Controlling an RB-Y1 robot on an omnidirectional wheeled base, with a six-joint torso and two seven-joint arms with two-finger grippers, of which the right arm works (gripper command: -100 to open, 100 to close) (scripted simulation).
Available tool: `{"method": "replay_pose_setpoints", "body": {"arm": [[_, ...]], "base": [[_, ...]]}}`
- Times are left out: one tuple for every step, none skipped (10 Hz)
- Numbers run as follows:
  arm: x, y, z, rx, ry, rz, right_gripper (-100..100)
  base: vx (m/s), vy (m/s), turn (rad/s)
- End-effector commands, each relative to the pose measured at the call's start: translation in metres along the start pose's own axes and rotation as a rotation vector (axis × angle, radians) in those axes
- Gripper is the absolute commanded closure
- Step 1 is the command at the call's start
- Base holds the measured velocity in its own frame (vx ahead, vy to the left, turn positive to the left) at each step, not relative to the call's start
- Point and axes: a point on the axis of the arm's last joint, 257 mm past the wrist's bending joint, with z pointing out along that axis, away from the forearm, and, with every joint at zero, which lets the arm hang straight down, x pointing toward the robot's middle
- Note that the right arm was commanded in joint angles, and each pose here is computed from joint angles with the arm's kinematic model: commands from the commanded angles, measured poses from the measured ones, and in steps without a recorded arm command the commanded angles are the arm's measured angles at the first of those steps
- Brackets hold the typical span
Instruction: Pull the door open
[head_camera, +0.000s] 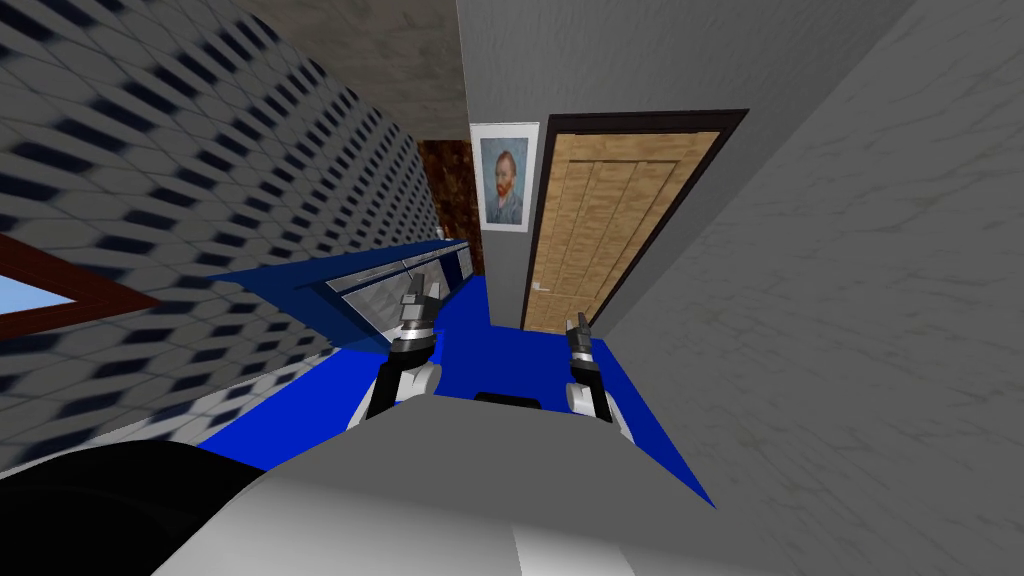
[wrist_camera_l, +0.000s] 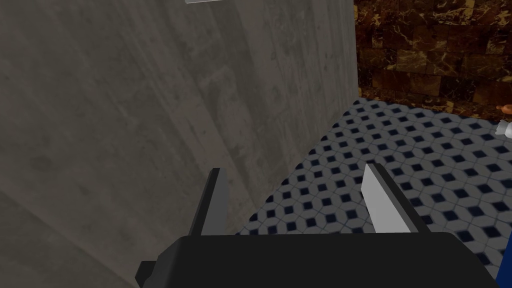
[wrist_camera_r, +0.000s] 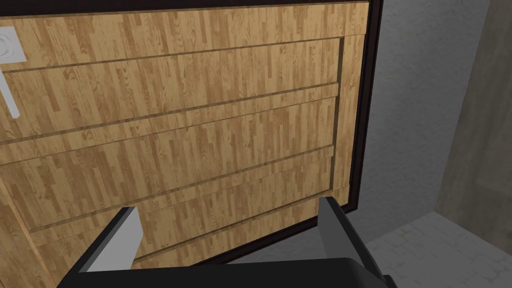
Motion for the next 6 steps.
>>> {"method": "replay_pose_setpoints", "body": {"arm": [[-0.003, -0.013, -0.0021, 0.017, 0.000, -0.002, -100], [-0.004, -0.021, -0.0030, 0.028, 0.000, -0.003, -100], [-0.006, -0.028, -0.0038, 0.039, 0.000, -0.004, -100], [-0.008, -0.036, -0.0049, 0.050, -0.001, -0.005, -100], [-0.010, -0.044, -0.0061, 0.062, -0.002, -0.007, -100], [-0.012, -0.052, -0.0073, 0.073, -0.003, -0.008, -100]], "base": [[0.090, 0.018, 0.035], [0.098, 0.010, 0.033], [0.105, 0.010, 0.034], [0.103, 0.005, 0.040], [0.099, 0.008, 0.032], [0.107, 0.017, 0.040]]}}
